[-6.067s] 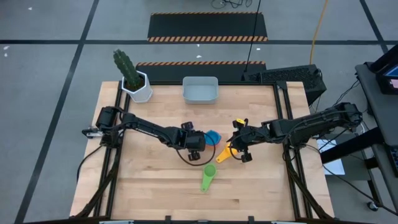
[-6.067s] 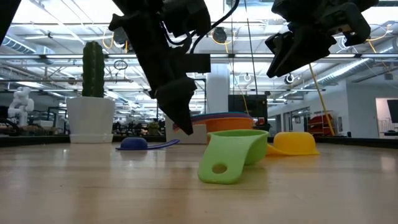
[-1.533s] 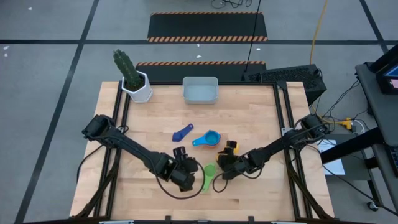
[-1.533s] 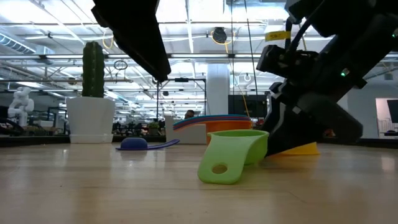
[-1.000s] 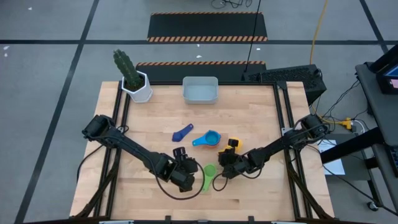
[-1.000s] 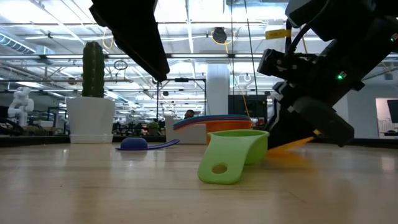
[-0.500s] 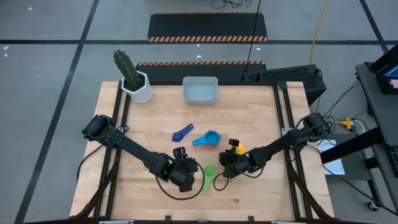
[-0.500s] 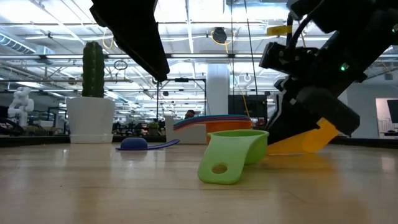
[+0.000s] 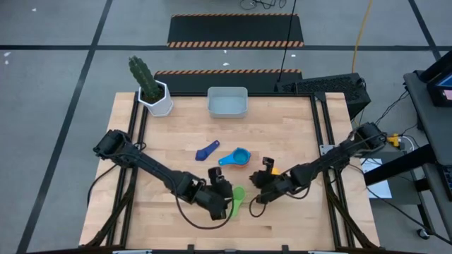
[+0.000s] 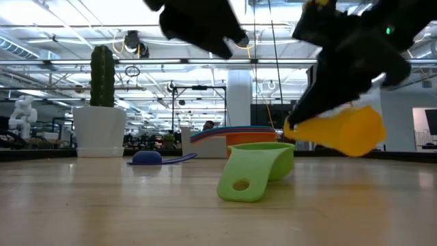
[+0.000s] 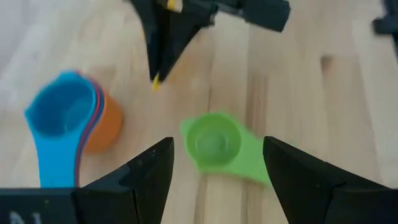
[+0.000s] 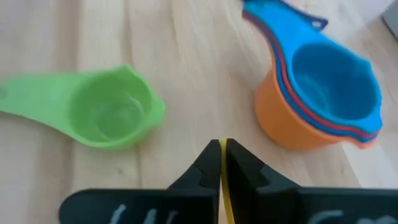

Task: Nest measuring cups in basket
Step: Stack the yellow measuring cup on top of the light blue measuring cup

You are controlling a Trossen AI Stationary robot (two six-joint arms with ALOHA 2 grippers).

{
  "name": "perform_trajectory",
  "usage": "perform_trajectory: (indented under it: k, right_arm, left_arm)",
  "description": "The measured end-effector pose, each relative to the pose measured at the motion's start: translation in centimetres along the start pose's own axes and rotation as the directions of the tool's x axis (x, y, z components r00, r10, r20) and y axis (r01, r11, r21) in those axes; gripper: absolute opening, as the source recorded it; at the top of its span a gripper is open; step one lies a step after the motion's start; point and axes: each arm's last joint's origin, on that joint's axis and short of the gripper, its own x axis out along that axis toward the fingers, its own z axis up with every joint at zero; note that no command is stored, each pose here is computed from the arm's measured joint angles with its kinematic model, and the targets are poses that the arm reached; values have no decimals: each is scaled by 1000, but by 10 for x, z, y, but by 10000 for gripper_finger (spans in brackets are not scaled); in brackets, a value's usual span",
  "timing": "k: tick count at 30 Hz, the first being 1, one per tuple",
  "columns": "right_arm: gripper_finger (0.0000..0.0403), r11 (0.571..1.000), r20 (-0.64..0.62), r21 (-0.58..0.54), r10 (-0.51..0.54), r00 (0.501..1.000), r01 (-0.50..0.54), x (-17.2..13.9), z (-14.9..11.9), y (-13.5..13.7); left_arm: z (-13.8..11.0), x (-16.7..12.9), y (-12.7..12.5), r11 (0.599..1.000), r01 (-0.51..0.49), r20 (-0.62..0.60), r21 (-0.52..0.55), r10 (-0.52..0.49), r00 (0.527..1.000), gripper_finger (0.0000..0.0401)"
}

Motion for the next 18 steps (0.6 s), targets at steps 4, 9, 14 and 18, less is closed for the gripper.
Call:
perform_trajectory:
  k: [4, 9, 14, 18]
  right_arm:
    - [0, 999, 52, 17, 43, 998, -44, -17, 8, 1]
    - [0, 996, 109, 25, 87, 990, -90, -36, 14, 4]
    - [0, 992, 189, 66, 96, 977, -110, -56, 20, 5]
    - [0, 988, 240, 72, 116, 964, -136, -72, 22, 6]
  left_arm:
    - [7, -1, -1, 999, -35, 88, 36, 32, 996, 250]
    - [12, 3, -2, 997, -47, 190, 64, 34, 981, 250]
    - [18, 2, -4, 998, -44, 267, 37, 33, 963, 251]
    - [21, 7, -4, 998, -58, 307, 31, 46, 951, 251]
